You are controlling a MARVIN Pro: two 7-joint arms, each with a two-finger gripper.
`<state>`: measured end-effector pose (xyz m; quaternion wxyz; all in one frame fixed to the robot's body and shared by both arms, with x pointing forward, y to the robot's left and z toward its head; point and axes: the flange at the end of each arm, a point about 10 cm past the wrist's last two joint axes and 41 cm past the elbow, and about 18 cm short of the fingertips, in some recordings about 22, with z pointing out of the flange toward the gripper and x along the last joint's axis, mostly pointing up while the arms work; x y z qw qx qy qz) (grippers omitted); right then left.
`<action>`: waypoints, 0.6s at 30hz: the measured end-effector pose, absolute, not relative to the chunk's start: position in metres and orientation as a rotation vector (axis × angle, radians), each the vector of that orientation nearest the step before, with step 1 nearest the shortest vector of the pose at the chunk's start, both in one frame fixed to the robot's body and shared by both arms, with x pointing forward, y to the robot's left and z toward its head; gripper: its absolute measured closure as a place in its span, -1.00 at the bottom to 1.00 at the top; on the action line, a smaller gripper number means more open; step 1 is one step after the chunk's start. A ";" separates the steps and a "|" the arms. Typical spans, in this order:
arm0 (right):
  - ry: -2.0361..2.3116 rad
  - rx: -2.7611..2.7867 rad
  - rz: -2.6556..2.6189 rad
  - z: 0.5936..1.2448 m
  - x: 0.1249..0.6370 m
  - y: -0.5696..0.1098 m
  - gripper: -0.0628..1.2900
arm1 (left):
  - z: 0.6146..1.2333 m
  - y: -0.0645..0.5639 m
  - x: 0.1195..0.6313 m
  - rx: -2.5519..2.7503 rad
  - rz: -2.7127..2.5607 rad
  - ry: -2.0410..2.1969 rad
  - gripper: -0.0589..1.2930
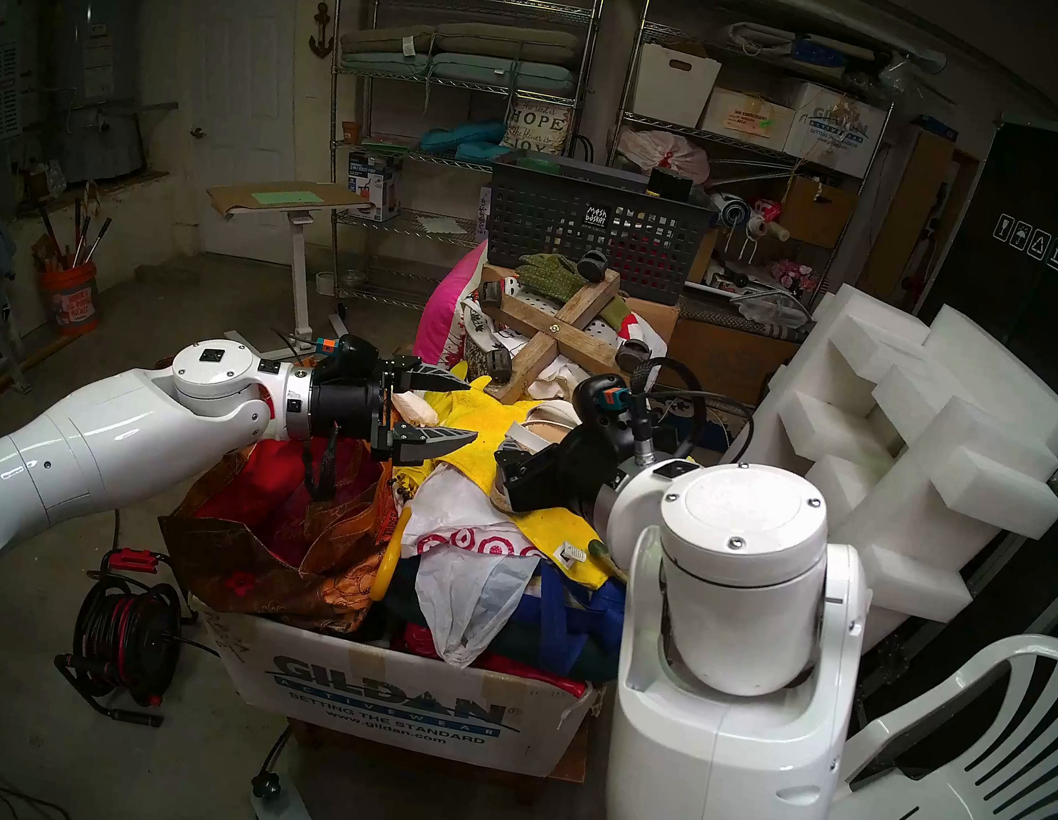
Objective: Unbuckle a shoe
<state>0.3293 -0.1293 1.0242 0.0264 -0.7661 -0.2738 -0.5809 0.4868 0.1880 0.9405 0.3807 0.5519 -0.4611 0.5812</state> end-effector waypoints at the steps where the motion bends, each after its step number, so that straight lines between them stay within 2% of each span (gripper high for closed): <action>1: -0.836 -2.372 -1.795 1.024 0.328 -0.132 -0.91 | 0.944 0.188 0.485 1.396 1.480 -1.190 -0.97; 18: -0.709 -2.492 -1.767 1.004 0.317 -0.161 -0.91 | 0.960 0.162 0.489 1.375 1.499 -1.325 -0.97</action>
